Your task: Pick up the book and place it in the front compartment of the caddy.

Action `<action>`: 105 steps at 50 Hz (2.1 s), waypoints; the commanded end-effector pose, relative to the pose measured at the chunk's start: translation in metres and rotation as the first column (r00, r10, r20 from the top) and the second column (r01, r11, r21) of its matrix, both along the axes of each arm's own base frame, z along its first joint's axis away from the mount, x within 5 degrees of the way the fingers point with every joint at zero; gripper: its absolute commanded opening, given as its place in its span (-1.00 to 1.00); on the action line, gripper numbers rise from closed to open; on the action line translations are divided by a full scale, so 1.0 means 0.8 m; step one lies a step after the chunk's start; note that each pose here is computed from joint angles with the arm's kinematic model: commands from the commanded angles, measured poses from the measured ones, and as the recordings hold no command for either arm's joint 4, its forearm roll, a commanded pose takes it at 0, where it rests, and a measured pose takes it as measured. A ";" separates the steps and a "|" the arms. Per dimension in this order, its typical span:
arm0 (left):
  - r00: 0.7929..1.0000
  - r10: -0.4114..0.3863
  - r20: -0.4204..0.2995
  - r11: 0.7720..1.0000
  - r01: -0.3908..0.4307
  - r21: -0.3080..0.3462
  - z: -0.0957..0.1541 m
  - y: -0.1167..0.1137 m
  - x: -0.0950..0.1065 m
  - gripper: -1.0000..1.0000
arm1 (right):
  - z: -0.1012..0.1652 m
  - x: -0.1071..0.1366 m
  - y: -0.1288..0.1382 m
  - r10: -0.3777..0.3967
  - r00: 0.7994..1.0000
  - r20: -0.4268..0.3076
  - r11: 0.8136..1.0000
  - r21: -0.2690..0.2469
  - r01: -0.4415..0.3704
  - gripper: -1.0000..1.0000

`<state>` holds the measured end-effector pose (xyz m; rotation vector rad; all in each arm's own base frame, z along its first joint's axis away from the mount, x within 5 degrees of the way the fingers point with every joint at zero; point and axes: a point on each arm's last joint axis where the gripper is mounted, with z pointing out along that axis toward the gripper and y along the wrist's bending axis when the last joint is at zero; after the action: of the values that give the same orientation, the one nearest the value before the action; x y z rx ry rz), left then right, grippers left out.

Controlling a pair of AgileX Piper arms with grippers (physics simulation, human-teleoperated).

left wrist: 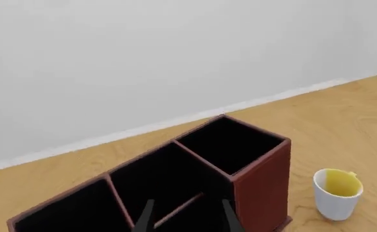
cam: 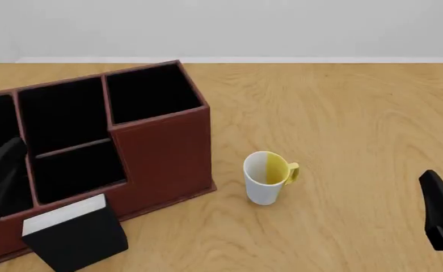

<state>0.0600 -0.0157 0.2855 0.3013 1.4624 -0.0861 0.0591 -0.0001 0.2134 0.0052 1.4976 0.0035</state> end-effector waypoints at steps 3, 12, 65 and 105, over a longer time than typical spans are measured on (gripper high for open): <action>0.956 -0.244 -0.161 0.959 0.263 0.106 0.092 -0.035 0.022 1.00 | -0.001 0.004 0.000 -0.002 1.000 -0.018 1.000 -0.001 0.002 1.00; 0.917 -0.242 -0.318 0.894 0.338 0.295 0.099 -0.062 0.062 1.00 | -0.001 0.010 0.001 0.009 0.999 -0.032 1.000 -0.027 -0.010 1.00; 0.692 -0.138 -0.708 0.624 0.616 0.481 0.078 -0.070 0.064 1.00 | 0.000 0.011 0.000 0.001 0.999 -0.033 1.000 -0.027 -0.001 1.00; 0.647 -0.079 -0.758 0.652 0.609 0.452 0.018 -0.065 0.068 1.00 | -0.001 0.007 0.000 -0.003 1.000 -0.030 1.000 -0.025 0.002 1.00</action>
<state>0.1156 -0.0694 0.3131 1.3293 2.1087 0.0180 0.0649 -0.0002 0.2125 -0.0121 1.5263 -0.0164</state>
